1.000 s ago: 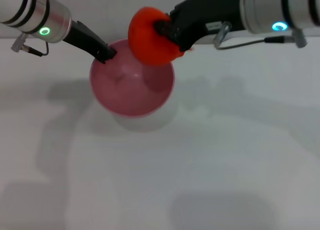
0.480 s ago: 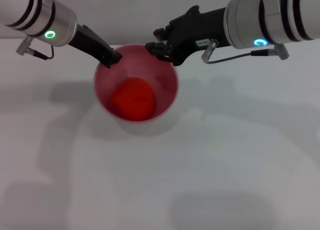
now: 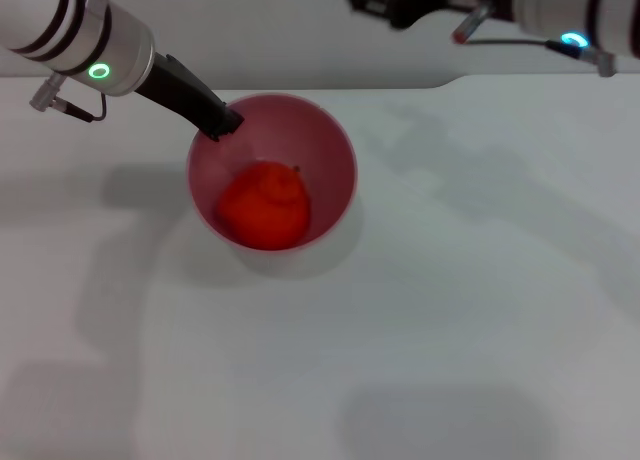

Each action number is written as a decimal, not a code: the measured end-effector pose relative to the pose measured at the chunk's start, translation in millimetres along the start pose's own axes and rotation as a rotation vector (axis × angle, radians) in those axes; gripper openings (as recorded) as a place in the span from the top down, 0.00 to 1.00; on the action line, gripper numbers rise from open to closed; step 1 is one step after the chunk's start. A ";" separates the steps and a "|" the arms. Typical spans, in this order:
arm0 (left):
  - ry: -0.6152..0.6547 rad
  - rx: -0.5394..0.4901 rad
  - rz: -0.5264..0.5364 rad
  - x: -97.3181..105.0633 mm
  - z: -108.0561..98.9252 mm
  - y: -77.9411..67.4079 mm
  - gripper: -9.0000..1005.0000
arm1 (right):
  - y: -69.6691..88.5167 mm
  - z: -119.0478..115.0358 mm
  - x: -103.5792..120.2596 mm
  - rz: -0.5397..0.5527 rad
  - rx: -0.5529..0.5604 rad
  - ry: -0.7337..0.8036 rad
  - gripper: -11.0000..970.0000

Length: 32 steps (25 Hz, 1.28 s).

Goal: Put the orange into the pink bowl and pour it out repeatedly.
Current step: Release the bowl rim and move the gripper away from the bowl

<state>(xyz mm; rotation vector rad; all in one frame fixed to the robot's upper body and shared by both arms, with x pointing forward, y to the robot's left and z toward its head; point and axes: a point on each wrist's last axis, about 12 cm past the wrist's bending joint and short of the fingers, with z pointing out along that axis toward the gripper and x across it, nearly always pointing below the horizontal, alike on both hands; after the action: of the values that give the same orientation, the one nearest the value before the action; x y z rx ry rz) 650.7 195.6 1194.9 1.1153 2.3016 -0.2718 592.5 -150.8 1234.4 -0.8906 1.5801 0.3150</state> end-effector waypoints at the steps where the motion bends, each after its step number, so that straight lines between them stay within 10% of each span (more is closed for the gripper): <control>1: 0.003 -0.001 0.001 0.2 -0.1 0.1 0.92 | 0.0 0.0 0.0 0.000 0.000 0.000 0.45; 16: 0.014 -0.001 0.001 4.8 2.4 -0.2 0.91 | -47.1 -97.1 96.9 0.117 0.344 -0.715 0.45; 32: 0.060 0.062 -0.209 9.2 6.8 -12.3 0.91 | -73.7 -164.5 162.8 0.004 0.765 -0.633 0.45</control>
<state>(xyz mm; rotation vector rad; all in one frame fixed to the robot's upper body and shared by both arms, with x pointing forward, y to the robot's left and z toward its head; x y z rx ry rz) 639.3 191.0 1183.4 0.9243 2.4817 -0.3967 529.5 -366.0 1141.2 -0.1537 0.9740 -0.0273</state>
